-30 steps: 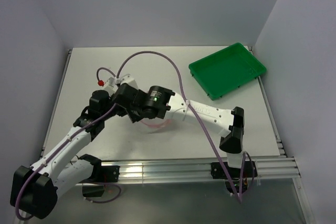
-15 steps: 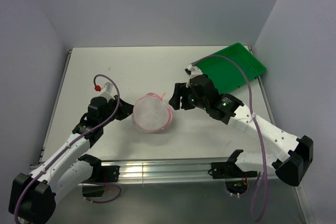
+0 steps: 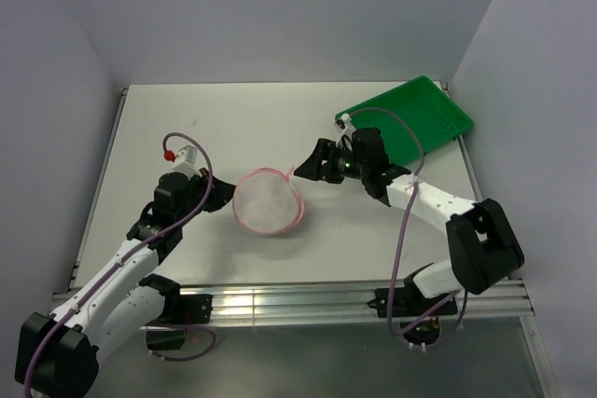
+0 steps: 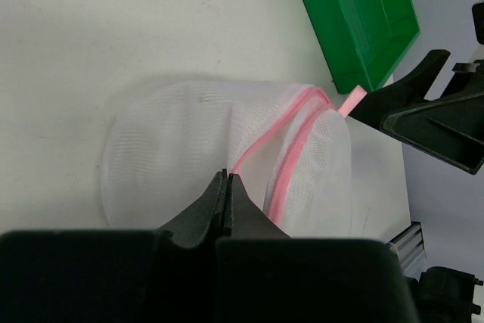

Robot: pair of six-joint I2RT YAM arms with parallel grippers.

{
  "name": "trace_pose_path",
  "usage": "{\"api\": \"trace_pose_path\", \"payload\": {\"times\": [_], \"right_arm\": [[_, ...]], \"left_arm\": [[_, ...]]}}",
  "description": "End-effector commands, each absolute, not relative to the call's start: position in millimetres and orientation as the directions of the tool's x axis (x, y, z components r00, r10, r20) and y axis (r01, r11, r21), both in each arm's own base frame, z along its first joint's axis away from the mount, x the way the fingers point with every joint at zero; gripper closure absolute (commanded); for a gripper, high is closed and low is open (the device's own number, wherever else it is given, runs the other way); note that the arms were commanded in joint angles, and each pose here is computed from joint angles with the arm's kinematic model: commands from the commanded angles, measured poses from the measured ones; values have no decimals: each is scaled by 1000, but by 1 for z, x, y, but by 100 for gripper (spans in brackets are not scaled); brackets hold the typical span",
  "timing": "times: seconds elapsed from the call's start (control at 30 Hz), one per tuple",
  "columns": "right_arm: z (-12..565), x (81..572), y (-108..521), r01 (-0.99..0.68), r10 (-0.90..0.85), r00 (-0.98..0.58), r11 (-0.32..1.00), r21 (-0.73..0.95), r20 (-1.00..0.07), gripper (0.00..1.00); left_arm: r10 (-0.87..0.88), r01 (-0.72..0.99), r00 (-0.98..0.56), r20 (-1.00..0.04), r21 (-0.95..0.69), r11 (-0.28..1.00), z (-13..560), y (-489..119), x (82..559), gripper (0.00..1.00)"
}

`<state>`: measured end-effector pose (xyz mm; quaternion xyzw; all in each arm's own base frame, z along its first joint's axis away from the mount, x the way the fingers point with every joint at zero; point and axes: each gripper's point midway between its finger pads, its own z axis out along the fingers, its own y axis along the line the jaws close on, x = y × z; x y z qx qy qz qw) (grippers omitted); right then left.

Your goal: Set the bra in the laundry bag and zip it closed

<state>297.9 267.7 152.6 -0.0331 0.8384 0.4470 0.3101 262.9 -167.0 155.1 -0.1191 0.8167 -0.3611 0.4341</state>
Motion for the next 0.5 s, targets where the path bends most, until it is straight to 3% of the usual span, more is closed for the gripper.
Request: {"api": "trace_pose_path", "payload": {"times": [0.0, 0.27, 0.4, 0.47], "right_arm": [[188, 306, 289, -459, 219, -770, 464, 758, -600, 22], [165, 297, 295, -429, 202, -814, 423, 798, -545, 31], [158, 294, 296, -423, 194, -823, 418, 804, -534, 45], [155, 293, 298, -417, 192, -831, 405, 813, -522, 48]], "left_arm": [[-500, 156, -553, -667, -672, 724, 175, -166, 272, 100], [-514, 125, -529, -675, -661, 739, 178, -163, 285, 100], [-517, 127, -521, -679, -660, 740, 180, -165, 294, 100], [-521, 125, -514, -681, -661, 740, 180, -166, 299, 100]]}}
